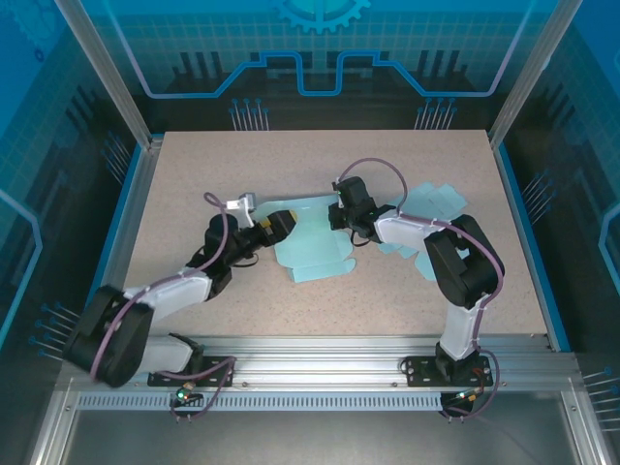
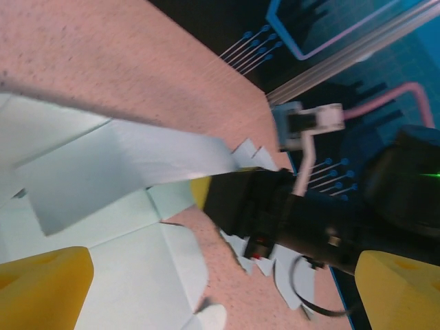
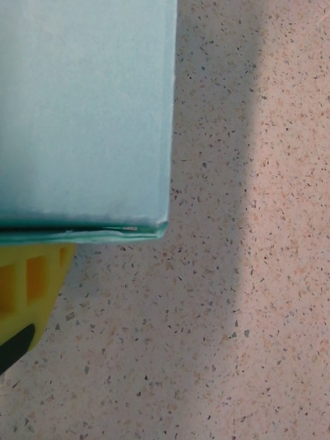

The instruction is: Fold the paper box

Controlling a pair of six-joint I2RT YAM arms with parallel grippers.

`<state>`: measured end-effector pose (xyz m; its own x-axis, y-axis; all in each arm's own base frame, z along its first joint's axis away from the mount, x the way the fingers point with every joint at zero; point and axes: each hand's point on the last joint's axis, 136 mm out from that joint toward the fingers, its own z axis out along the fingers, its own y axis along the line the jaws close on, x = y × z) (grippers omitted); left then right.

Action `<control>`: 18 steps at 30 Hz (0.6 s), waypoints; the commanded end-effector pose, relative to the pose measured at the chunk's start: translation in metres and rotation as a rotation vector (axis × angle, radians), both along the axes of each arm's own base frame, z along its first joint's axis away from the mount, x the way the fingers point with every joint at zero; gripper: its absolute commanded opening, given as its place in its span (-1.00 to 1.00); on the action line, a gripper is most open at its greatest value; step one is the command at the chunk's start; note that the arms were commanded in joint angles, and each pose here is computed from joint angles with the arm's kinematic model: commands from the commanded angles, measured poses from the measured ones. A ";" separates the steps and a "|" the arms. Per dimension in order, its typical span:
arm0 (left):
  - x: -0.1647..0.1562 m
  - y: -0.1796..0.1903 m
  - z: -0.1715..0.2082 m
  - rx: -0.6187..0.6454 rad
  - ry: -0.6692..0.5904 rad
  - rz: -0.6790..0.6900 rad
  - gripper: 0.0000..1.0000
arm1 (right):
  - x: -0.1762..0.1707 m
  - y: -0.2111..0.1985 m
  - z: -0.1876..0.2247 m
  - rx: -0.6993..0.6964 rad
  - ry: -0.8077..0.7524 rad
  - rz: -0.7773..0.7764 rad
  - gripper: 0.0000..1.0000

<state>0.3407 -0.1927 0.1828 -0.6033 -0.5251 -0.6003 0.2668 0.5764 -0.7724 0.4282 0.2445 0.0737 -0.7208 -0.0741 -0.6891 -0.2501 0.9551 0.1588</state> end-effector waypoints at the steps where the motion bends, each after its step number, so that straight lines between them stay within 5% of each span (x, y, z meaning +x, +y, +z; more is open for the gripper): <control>1: -0.015 0.004 0.019 0.094 -0.021 -0.039 0.98 | 0.000 0.010 0.004 0.016 0.002 0.006 -0.75; 9: 0.000 0.092 0.033 0.405 0.048 0.249 0.96 | -0.002 0.012 0.003 0.026 0.014 0.015 -0.74; 18: 0.054 0.166 -0.015 0.480 0.229 0.414 0.66 | -0.002 0.015 0.004 0.039 0.018 0.021 -0.74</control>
<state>0.3870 -0.0393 0.1854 -0.5059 -0.4768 -0.7188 -0.1457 0.8686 -0.4737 0.4265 0.2473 0.0734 -0.7270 -0.0693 -0.6831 -0.2563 0.9504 0.1764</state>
